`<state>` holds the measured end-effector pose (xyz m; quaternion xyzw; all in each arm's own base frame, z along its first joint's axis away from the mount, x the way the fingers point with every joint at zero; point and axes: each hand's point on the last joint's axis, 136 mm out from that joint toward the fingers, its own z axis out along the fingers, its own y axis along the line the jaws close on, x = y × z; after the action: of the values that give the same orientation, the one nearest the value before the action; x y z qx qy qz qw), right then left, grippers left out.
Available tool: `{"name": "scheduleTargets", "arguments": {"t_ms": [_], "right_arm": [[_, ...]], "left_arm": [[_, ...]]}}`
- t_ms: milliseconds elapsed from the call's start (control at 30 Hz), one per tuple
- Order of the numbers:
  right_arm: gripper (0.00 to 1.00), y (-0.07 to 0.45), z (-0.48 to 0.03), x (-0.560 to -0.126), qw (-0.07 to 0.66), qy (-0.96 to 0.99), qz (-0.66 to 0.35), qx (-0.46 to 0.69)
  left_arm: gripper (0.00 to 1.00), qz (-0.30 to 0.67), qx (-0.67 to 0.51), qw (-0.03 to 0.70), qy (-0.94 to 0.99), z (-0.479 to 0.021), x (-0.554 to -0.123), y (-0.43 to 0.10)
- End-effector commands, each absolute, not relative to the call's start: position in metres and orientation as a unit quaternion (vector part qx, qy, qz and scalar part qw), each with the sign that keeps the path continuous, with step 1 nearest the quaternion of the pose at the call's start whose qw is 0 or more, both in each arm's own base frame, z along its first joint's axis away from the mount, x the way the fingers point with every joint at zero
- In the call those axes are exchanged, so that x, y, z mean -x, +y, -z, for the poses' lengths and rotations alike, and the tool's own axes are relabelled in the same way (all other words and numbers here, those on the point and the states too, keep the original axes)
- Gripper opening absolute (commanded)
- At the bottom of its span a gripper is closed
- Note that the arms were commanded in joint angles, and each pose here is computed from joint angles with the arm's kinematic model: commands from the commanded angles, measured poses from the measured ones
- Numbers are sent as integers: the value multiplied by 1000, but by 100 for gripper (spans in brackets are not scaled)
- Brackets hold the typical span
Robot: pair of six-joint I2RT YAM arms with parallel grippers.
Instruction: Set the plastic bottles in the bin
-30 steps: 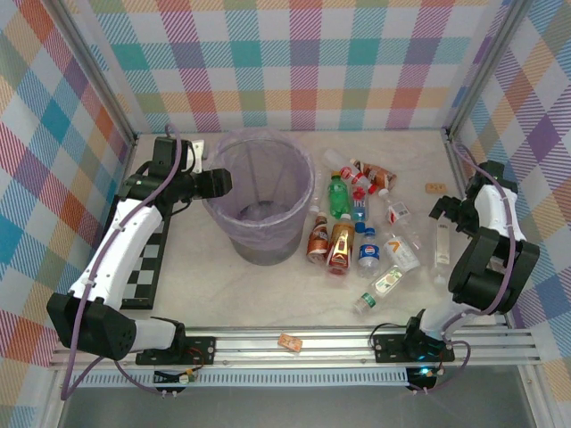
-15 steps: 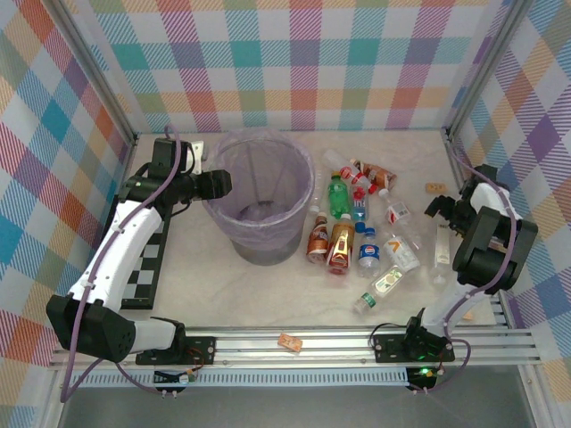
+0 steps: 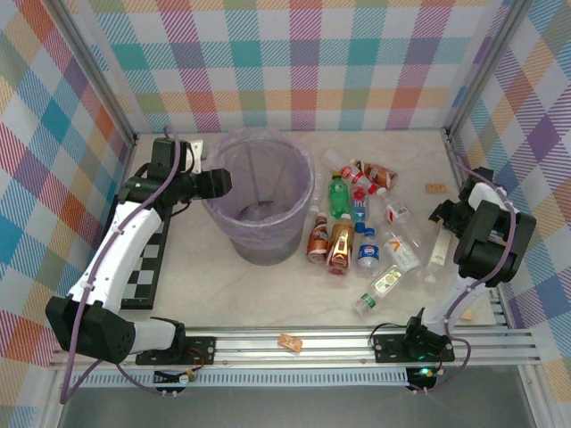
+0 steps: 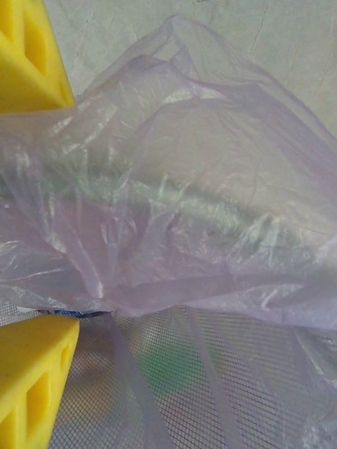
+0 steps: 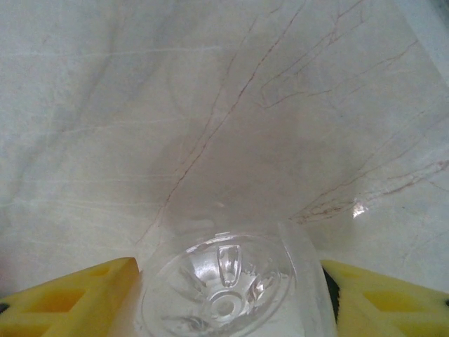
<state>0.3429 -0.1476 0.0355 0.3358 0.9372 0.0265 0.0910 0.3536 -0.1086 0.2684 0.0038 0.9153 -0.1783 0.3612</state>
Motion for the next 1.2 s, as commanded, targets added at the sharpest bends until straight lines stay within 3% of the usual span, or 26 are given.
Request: {"name": "scheduleTargets", "arguments": {"t_ms": [0,167,500,1167], "right_arm": [[61,-155,-66,-344,116,934,-11,-338],[50,-154,-104,-348,150,928,-15,-340],[47,-130,-218,-355,249,918,-71,-301],[38,96,-426,-345,410,835,-365,-46]], "left_arm": [[69,181,1,370,911,-274,-352,-104],[70,214,1,365,906,-275,-355,-112],[70,216,7,364,906,-273,-356,-110],[70,216,8,356,909,-267,-356,-110]]}}
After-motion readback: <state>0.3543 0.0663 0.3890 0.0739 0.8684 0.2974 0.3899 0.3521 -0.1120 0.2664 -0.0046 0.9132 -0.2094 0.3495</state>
